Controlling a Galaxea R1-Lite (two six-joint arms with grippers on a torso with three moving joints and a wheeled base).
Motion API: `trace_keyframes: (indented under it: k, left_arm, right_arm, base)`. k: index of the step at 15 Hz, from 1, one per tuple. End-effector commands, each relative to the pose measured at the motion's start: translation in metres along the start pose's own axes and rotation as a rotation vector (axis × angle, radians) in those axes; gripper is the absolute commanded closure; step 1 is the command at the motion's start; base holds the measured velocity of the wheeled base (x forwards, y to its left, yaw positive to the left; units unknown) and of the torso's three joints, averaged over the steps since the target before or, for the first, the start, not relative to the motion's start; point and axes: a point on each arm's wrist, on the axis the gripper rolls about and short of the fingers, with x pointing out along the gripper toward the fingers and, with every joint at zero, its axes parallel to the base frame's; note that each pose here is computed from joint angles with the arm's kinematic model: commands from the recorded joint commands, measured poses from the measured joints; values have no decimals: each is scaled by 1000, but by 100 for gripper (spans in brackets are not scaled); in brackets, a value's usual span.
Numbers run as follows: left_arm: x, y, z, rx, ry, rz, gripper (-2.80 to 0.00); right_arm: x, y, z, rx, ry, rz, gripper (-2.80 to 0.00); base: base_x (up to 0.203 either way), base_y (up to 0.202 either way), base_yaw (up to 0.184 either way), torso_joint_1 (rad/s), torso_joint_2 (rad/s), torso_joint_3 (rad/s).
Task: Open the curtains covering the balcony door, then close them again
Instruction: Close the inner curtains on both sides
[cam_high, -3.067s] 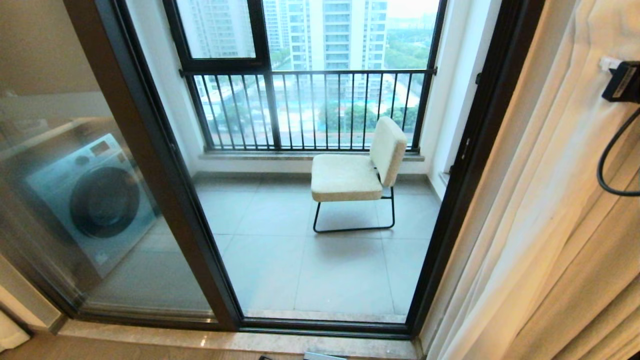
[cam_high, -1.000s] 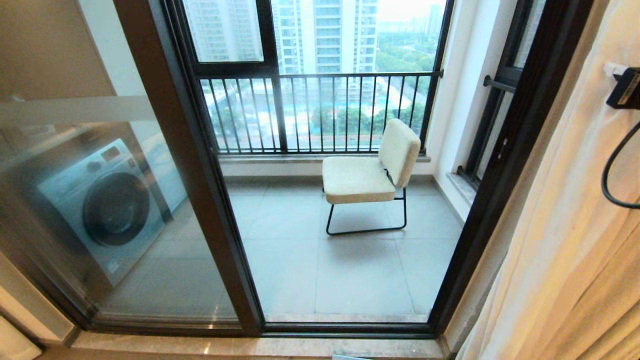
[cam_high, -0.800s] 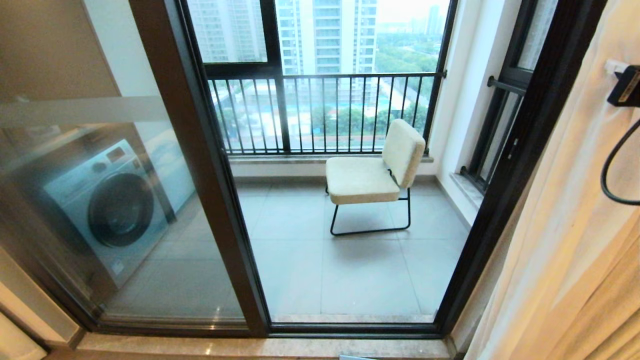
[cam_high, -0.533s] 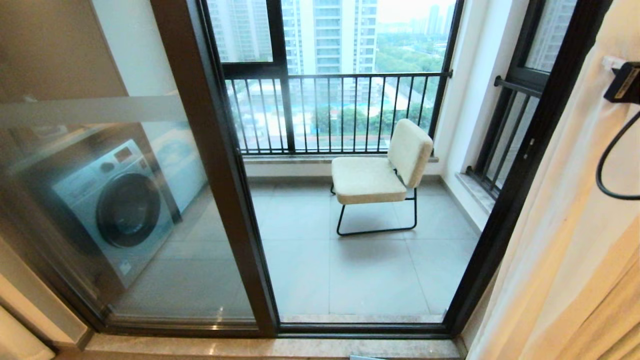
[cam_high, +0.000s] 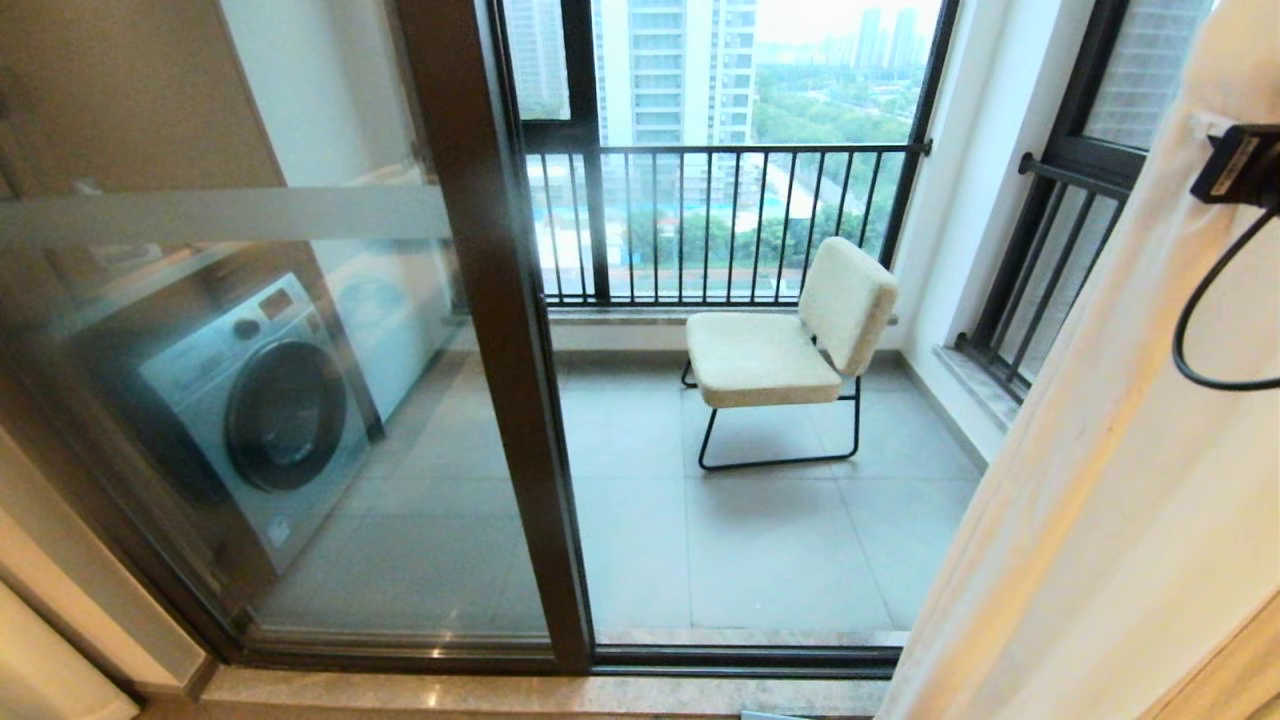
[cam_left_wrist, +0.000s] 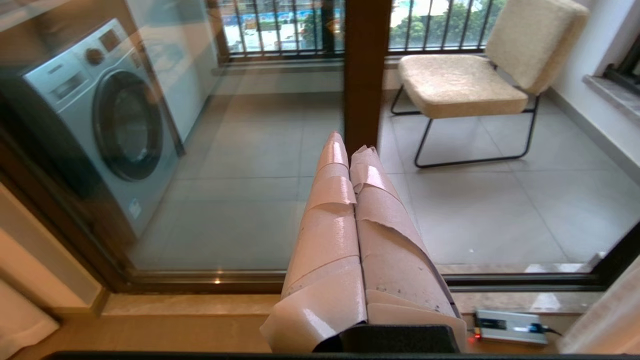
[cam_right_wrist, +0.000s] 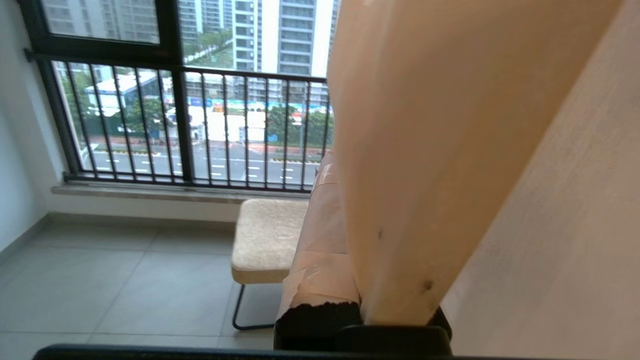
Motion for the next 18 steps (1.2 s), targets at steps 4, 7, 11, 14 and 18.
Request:
trace_keyframes:
  k: [4,7,11,14,18]
  left_arm:
    - [0,0,0,0,0,0,0]
    - [0,0,0,0,0,0,0]
    - [0,0,0,0,0,0,0]
    - [0,0,0,0,0,0,0]
    - [0,0,0,0,0,0,0]
  right_arm:
    - [16,3,-7,4,-3,15,0]
    - [23,7,-7,7,-10,27,0]
    - [26,9,-8,7,-14,32,0]
    - [26,9,-8,8,-14,33,0]
    - [25,9,-7,7,-15,34,0]
  base:
    - [0,188,-1,2,3,1]
    - [0,185,0,3,3,0]
    - [0,188,-2,3,2,3]
    - [0,188,-1,3,2,1]
    - [0,185,0,2,1,2]
